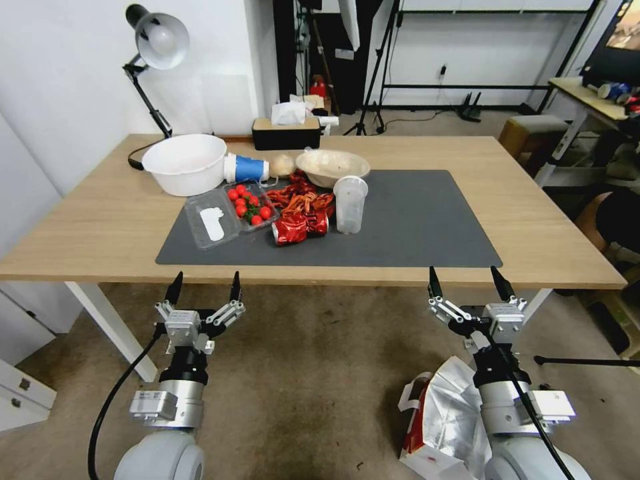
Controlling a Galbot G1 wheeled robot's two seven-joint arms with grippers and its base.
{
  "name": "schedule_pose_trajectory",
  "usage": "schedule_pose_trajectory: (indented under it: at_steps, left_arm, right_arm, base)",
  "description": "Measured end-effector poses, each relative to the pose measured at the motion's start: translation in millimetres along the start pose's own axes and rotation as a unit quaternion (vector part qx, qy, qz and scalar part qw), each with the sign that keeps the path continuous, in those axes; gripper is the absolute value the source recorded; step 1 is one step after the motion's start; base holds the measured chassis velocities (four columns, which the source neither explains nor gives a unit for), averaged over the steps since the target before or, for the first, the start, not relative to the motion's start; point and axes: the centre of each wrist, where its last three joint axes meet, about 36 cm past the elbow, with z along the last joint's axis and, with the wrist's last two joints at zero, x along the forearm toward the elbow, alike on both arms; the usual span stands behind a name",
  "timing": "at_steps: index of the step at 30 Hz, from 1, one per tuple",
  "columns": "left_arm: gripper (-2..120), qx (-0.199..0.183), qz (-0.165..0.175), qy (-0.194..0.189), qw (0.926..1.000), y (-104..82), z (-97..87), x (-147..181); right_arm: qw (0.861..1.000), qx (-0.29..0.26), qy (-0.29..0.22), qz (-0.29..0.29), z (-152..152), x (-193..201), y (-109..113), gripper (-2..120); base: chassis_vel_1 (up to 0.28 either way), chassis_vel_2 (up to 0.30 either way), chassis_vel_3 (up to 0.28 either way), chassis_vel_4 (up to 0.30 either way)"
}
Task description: Pick up the food delivery bag from the floor and place it on the table.
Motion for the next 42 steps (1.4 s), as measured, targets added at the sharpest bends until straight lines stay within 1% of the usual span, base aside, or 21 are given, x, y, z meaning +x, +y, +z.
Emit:
schedule_pose_trajectory:
  at_steps: [4, 9, 42]
  left_arm:
    - [100, -0.007, 0.003, -0.002, 1.0000, 0.5, -5.1, 0.7]
    - [100, -0.009, 0.004, 0.000, 1.0000, 1.4, -5.4, 0.7]
    - [100, 0.001, 0.005, 0.008, 1.0000, -3.1, 0.4, 4.6]
  right_arm:
    - [1.000, -0.002, 0.000, 0.002, 1.1, 0.4, 0.7, 100]
    - [1.000, -0.004, 0.000, 0.001, 1.4, 0.7, 1.3, 100]
    - [1.000, -0.010, 0.005, 0.008, 2.7, 3.6, 3.1, 100]
  base:
    - [0.000, 0.000, 0.000, 0.000]
    - [0.000, 0.000, 0.000, 0.000]
    - [0.000, 0.000, 0.000, 0.000]
